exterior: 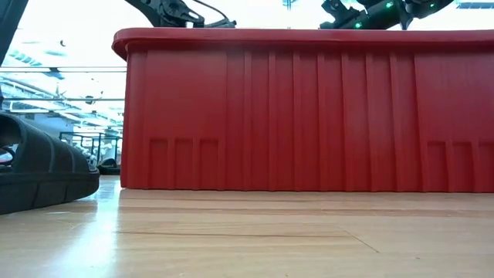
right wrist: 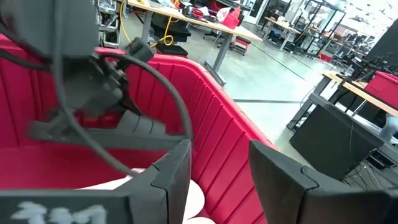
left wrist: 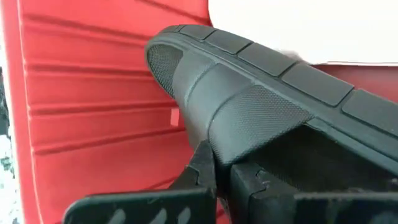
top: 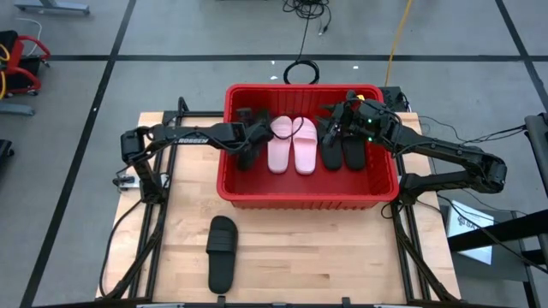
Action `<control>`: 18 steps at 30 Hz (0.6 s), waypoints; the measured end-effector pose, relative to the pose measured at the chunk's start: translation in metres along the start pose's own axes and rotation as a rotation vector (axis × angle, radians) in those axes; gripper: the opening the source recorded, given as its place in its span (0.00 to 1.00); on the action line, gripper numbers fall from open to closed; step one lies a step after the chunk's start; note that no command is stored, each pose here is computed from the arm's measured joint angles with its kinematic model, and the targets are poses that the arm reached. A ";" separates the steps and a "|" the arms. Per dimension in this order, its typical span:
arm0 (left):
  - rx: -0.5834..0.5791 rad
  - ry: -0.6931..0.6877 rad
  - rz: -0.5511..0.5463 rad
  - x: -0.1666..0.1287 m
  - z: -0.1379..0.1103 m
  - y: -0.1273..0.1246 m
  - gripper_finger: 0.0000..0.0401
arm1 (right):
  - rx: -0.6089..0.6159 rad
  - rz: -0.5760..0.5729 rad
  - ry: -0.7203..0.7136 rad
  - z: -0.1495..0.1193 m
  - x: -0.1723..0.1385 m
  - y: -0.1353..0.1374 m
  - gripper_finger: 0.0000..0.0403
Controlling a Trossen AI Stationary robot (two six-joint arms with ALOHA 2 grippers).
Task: Pick and place slides into bin
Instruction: Put the black slide into the red bin
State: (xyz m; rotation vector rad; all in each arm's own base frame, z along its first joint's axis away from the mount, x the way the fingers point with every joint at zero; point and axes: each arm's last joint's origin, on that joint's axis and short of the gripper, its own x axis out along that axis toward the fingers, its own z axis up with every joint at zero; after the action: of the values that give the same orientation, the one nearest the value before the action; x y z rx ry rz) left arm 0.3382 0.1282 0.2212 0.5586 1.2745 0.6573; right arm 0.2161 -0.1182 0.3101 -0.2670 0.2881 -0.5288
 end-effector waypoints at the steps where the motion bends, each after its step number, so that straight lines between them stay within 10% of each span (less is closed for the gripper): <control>1: -0.005 0.012 0.005 0.004 0.000 -0.001 0.00 | 0.000 0.000 -0.002 0.000 0.000 0.000 0.37; 18: 0.112 0.199 -0.013 0.037 0.032 -0.009 0.00 | 0.013 0.001 -0.004 0.000 0.000 0.000 0.37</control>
State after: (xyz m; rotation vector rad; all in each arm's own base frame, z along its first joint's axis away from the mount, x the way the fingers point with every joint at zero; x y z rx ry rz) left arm 0.3765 0.1481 0.1969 0.5868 1.5072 0.6459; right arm 0.2162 -0.1182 0.3103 -0.2556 0.2806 -0.5288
